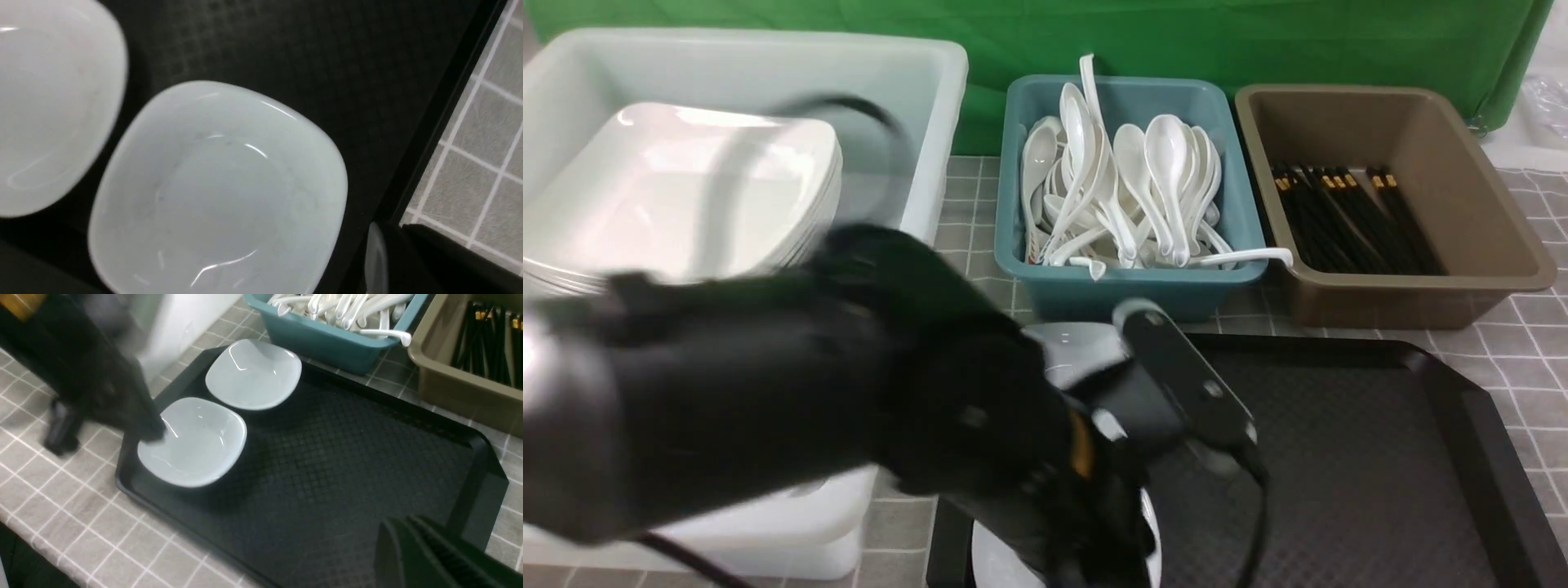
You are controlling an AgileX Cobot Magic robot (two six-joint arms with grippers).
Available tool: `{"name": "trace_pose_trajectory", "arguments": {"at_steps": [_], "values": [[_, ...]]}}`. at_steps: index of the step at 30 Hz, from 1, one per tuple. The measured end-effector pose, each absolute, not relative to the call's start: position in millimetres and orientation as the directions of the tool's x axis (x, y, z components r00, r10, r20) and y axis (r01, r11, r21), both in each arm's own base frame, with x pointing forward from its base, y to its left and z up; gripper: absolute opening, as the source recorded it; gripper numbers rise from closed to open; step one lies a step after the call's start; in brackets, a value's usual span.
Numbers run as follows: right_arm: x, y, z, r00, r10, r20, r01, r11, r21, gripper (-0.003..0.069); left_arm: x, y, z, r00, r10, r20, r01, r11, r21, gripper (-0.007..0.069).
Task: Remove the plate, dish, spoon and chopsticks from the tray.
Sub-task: Use the left arm to grab a small plate from the dinner plate
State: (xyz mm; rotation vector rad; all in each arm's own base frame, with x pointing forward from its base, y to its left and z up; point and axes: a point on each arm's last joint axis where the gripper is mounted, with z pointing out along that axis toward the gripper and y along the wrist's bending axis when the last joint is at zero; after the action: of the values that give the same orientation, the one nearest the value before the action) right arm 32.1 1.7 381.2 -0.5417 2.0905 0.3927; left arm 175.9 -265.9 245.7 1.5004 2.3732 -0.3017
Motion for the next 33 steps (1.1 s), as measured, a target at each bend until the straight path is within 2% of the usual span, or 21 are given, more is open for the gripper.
{"name": "trace_pose_trajectory", "arguments": {"at_steps": [4, 5, 6, 8, 9, 11, 14, 17, 19, 23, 30, 33], "values": [[32, 2, 381, -0.480, -0.242, -0.843, -0.525, 0.849, 0.055, 0.0037, 183, -277, 221, -0.431, 0.848, -0.309, 0.894, 0.448, -0.018, 0.0197], [32, 2, 381, -0.480, -0.242, -0.843, -0.525, 0.849, 0.055, 0.0037, 186, -281, 213, -0.440, 0.846, -0.300, 0.890, 0.456, -0.018, 0.0256], [32, 2, 381, -0.480, -0.242, -0.843, -0.525, 0.849, 0.055, 0.0037, 186, -281, 212, -0.444, 0.845, -0.299, 0.888, 0.460, -0.019, 0.0265], [32, 2, 381, -0.480, -0.242, -0.843, -0.525, 0.849, 0.055, 0.0037, 190, -286, 200, -0.464, 0.833, -0.301, 0.877, 0.480, -0.023, 0.0368], [32, 2, 381, -0.480, -0.242, -0.843, -0.525, 0.849, 0.055, 0.0037, 191, -287, 199, -0.465, 0.832, -0.303, 0.876, 0.481, -0.023, 0.0368], [32, 2, 381, -0.475, -0.250, -0.844, -0.530, 0.847, 0.048, 0.0037, 196, -293, 187, -0.478, 0.819, -0.318, 0.867, 0.498, -0.020, 0.0461], [32, 2, 381, -0.469, -0.259, -0.844, -0.535, 0.844, 0.038, 0.0037, 199, -295, 179, -0.482, 0.817, -0.316, 0.863, 0.505, -0.010, 0.0479], [32, 2, 381, -0.464, -0.267, -0.845, -0.539, 0.842, 0.030, 0.0037, 203, -296, 165, -0.492, 0.821, -0.290, 0.854, 0.520, 0.023, 0.0472], [32, 2, 381, -0.456, -0.279, -0.845, -0.546, 0.838, 0.018, 0.0039, 204, -296, 161, -0.507, 0.815, -0.281, 0.845, 0.534, 0.022, 0.0427], [32, 2, 381, -0.452, -0.285, -0.845, -0.549, 0.836, 0.012, 0.0046, 202, -297, 162, -0.540, 0.794, -0.279, 0.829, 0.559, -0.014, 0.0263], [32, 2, 381, -0.452, -0.285, -0.845, -0.549, 0.836, 0.012, 0.0053, 197, -298, 179, -0.577, 0.757, -0.308, 0.808, 0.583, -0.080, 0.0210], [32, 2, 381, -0.452, -0.285, -0.845, -0.549, 0.836, 0.012, 0.0055, 190, -294, 203, -0.593, 0.731, -0.338, 0.797, 0.592, -0.118, 0.0127]]}}
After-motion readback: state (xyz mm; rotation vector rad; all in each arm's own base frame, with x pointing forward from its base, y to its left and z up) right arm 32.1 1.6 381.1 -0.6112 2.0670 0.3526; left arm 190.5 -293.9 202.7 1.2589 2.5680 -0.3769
